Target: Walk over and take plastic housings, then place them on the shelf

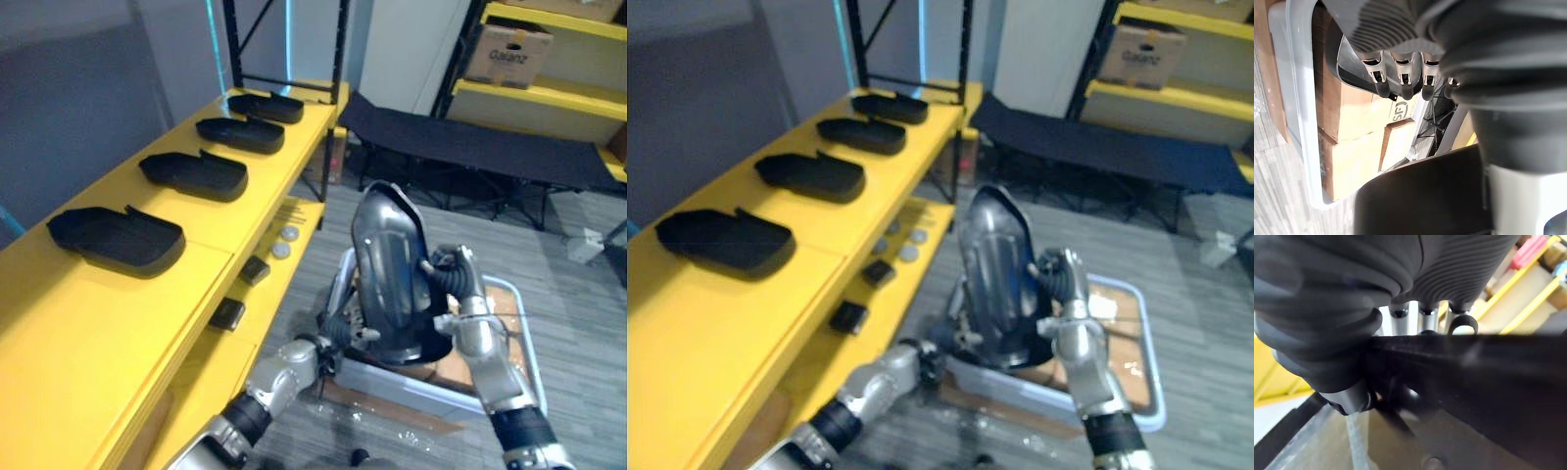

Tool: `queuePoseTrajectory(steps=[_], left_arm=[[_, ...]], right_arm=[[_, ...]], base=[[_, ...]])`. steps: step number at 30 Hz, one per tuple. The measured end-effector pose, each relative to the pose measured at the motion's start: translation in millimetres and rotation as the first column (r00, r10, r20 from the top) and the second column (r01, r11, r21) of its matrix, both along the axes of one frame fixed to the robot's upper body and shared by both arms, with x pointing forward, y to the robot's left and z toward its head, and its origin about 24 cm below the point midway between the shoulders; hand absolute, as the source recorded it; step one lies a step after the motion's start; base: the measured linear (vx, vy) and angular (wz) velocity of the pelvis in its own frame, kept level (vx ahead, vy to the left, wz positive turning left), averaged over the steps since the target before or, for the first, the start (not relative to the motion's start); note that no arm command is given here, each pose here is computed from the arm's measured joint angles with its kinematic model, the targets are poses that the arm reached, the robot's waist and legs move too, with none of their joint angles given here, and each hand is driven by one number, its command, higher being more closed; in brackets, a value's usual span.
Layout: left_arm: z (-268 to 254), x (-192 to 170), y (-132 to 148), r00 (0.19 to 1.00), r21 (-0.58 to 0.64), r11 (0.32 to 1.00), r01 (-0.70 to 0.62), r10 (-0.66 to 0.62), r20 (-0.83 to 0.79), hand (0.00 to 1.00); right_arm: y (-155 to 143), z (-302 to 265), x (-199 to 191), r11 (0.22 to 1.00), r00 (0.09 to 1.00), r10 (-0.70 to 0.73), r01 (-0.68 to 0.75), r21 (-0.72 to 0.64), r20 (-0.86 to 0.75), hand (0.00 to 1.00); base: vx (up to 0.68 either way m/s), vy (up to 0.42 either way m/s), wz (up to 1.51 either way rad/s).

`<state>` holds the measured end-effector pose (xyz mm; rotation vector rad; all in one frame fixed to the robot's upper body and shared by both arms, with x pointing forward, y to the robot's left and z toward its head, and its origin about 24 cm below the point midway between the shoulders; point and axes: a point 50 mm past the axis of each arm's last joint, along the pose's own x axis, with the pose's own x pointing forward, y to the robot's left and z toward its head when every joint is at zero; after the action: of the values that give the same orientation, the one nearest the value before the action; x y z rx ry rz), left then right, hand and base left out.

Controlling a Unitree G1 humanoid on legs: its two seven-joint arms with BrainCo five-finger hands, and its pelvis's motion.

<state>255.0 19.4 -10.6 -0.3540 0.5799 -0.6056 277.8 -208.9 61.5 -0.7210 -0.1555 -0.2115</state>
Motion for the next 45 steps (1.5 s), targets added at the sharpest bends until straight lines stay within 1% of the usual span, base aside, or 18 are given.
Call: queuePoseTrajectory(steps=[3,5,8,11,18,21,25,28,34,36,39,41,42,44,45], left_arm=[[1,1,1,0.999,-0.036,0.999,-0.039,0.038,-0.007,1.0],[6,3,-2,0.998,-0.085,0.995,-0.062,0.062,0.005,1.0],[11,5,-2,0.994,-0.122,0.988,-0.096,0.101,0.035,1.0],[16,6,3,0.983,-0.143,0.976,-0.163,0.172,0.057,1.0],[24,9,4,0.97,-0.136,0.968,-0.213,0.226,0.088,1.0],[32,9,2,0.967,-0.153,0.965,-0.213,0.231,0.111,1.0],[33,10,2,0.964,-0.157,0.963,-0.219,0.239,0.119,1.0],[38,10,2,0.959,-0.142,0.966,-0.216,0.237,0.154,1.0],[49,12,0,0.928,-0.095,0.973,-0.212,0.231,0.293,1.0],[54,14,0,0.907,-0.066,0.975,-0.214,0.223,0.358,1.0],[70,20,2,0.837,0.016,0.975,-0.222,0.182,0.517,1.0],[88,26,2,0.756,0.07,0.968,-0.243,0.143,0.638,1.0],[94,27,2,0.733,0.078,0.965,-0.249,0.135,0.666,1.0],[108,29,1,0.658,0.115,0.959,-0.258,0.087,0.748,1.0],[110,30,1,0.643,0.127,0.957,-0.262,0.075,0.762,1.0]], right_arm=[[1,-2,-2,1.0,1.0,-0.015,0.015,0.013,0.006,1.0],[4,-5,-4,0.999,1.0,-0.023,0.023,0.036,0.011,1.0],[4,-8,-8,0.997,0.999,-0.04,0.039,0.069,0.016,1.0],[10,-5,-10,0.992,0.998,-0.045,0.039,0.119,0.05,1.0],[15,1,-12,0.982,0.993,-0.075,0.057,0.179,0.096,1.0],[16,5,-13,0.972,0.988,-0.095,0.065,0.224,0.125,1.0],[17,6,-13,0.97,0.986,-0.101,0.067,0.234,0.133,1.0],[17,5,-14,0.963,0.984,-0.114,0.077,0.259,0.133,1.0],[16,7,-18,0.948,0.979,-0.141,0.092,0.304,0.144,1.0],[15,5,-20,0.943,0.98,-0.148,0.099,0.319,0.135,1.0],[13,2,-21,0.937,0.98,-0.157,0.109,0.331,0.124,1.0],[13,1,-22,0.931,0.98,-0.159,0.109,0.348,0.118,1.0],[14,1,-22,0.928,0.981,-0.159,0.108,0.356,0.116,1.0],[14,2,-21,0.927,0.981,-0.157,0.105,0.361,0.117,1.0],[15,2,-21,0.927,0.981,-0.155,0.103,0.36,0.117,1.0]], base=[[0.0,0.0,0.0],[0.0,0.0,0.0],[0.0,0.0,0.0],[0.0,0.0,0.0],[0.0,0.0,0.0],[0.0,0.0,0.0],[0.0,0.0,0.0],[0.0,0.0,0.0],[0.0,0.0,0.0],[0.0,0.0,0.0],[0.0,-0.001,-0.05],[0.0,0.004,-0.12],[0.0,0.009,-0.14],[0.01,0.008,-0.15],[0.01,0.004,-0.08]])
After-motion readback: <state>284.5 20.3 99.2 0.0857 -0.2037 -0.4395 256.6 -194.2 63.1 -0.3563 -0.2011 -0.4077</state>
